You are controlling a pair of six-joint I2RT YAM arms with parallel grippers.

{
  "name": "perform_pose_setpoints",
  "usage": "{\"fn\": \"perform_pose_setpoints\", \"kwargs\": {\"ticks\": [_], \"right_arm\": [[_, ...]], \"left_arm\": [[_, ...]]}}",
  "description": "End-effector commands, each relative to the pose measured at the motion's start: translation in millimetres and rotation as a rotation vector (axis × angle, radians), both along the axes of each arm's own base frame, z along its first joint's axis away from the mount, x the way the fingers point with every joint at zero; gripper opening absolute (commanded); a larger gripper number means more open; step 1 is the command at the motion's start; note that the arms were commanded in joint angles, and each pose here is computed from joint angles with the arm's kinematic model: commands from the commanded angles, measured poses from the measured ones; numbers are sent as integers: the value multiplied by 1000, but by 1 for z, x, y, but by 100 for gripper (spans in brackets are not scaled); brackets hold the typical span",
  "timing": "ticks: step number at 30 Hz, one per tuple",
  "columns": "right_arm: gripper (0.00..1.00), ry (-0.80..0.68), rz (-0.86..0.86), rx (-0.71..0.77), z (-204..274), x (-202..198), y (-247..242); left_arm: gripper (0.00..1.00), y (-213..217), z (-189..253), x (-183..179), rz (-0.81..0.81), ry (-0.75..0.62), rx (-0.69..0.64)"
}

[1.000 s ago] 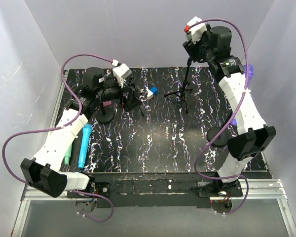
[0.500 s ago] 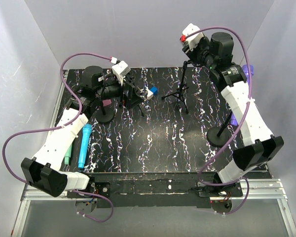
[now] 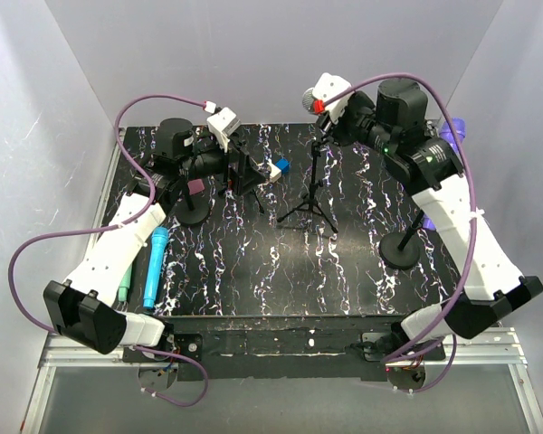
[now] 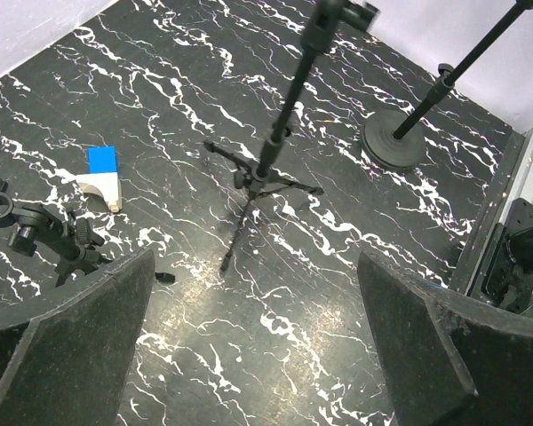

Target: Remove the microphone from the stand

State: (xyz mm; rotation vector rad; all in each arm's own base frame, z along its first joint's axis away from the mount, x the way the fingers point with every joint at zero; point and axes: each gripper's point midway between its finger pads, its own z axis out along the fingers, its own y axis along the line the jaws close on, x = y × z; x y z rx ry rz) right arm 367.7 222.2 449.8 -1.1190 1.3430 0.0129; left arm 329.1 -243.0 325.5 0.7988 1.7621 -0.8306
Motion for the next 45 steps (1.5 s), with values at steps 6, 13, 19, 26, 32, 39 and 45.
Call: {"fn": "perform_pose_setpoints", "kwargs": {"ticks": [6, 13, 19, 26, 32, 39, 45], "right_arm": [[13, -125, 84, 144, 60, -61, 37], [14, -97, 104, 207, 53, -72, 76], [60, 40, 106, 265, 25, -82, 86], [84, 265, 215, 192, 1, -118, 83], [86, 312, 241, 172, -2, -134, 66], [85, 395, 263, 109, -20, -132, 33], [83, 330, 298, 125, -17, -119, 31]], "left_arm": [[98, 11, 30, 1, 25, -128, 17], [98, 12, 34, -5, 13, -145, 20], [98, 10, 44, -17, -32, -164, 0], [98, -2, 68, -36, -152, -250, -57], [98, -15, 94, -43, -248, -369, -90], [98, -33, 111, -51, -394, -453, -115], [98, -50, 131, -44, -417, -517, -148]]}}
